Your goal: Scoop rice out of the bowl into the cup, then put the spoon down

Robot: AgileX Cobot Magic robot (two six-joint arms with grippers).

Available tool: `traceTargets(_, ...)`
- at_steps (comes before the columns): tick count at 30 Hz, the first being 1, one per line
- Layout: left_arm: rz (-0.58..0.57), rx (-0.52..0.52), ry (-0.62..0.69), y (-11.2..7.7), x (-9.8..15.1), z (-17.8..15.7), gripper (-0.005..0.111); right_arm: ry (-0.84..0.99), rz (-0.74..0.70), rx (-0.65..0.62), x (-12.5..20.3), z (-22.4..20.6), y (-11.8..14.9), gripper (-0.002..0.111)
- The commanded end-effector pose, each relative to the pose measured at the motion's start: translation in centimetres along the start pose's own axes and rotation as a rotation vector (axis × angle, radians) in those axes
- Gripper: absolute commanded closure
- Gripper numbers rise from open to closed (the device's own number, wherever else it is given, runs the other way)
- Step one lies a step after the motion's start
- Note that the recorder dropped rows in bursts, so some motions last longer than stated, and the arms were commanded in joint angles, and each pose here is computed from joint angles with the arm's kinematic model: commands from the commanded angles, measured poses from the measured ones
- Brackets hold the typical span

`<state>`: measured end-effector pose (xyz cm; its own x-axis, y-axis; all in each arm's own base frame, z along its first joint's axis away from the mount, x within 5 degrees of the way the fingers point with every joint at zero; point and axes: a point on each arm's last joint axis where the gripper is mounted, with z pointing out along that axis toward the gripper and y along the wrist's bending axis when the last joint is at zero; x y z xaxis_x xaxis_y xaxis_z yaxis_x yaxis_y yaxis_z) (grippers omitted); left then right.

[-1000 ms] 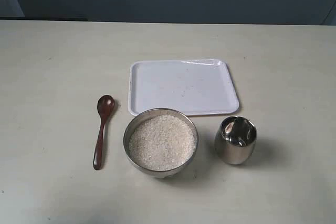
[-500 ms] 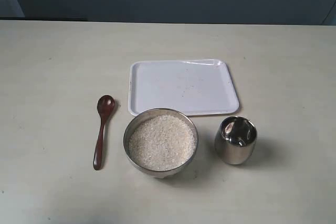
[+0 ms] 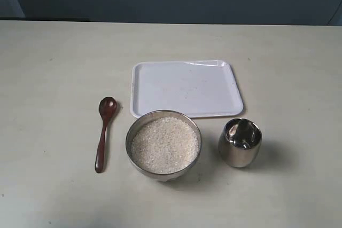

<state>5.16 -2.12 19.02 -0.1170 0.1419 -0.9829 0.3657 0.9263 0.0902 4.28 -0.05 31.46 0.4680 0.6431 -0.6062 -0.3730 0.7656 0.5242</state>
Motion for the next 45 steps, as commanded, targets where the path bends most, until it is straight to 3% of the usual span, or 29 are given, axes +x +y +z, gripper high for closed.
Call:
traceTargets(1,-0.004,0.001,-0.017,0.0,-0.2,-0.1,0.106,0.090,-0.349,-0.053,-3.3,3.2,4.0,0.108)
traceTargets(6,-0.004,0.001,-0.017,0.0,-0.2,-0.1,0.106,0.160,-0.451,0.075,-7.0,8.5,6.1,0.108)
traceTargets(11,-0.004,0.001,-0.017,0.0,-0.2,-0.1,0.106,0.207,-0.428,-0.226,-6.4,14.5,9.3,0.108)
traceTargets(16,-0.004,0.001,-0.017,0.0,-0.2,-0.1,0.106,0.589,-0.359,-0.396,-0.1,18.4,10.2,0.108)
traceTargets(18,-0.004,0.001,-0.017,0.0,-0.2,-0.1,0.106,0.767,-0.192,-0.448,3.6,19.6,10.6,0.108)
traceTargets(20,-0.003,0.001,-0.017,0.0,-0.2,-0.1,0.106,0.899,-0.175,-0.529,7.2,20.0,10.4,0.108)
traceTargets(23,-0.003,0.001,-0.017,0.0,-0.2,-0.1,0.106,1.016,-0.159,-0.508,11.7,20.7,9.3,0.108)
traceTargets(26,-0.003,0.001,-0.017,0.0,-0.2,-0.1,0.106,1.018,-0.237,-0.434,14.1,21.8,7.8,0.108)
traceTargets(30,-0.003,0.001,-0.017,0.0,-0.2,-0.1,0.106,0.907,-0.343,-0.277,13.8,23.5,6.6,0.108)
traceTargets(34,-0.003,0.001,-0.017,0.0,-0.2,-0.1,0.106,0.837,-0.111,-0.204,12.5,24.8,7.5,0.108)
traceTargets(37,-0.003,0.001,-0.017,0.0,-0.2,-0.1,0.106,0.829,-0.253,-0.330,11.6,25.3,8.8,0.108)
traceTargets(40,-0.003,0.001,-0.017,0.0,-0.2,-0.1,0.106,0.820,-0.131,-0.266,10.8,25.9,9.2,0.108)
traceTargets(43,-0.003,0.001,-0.017,0.0,-0.2,-0.1,0.106,0.769,-0.256,-0.265,10.5,26.3,8.9,0.108)
traceTargets(45,-0.003,0.001,-0.017,0.0,-0.2,-0.1,0.106,0.704,-0.424,-0.236,10.1,26.8,8.2,0.108)
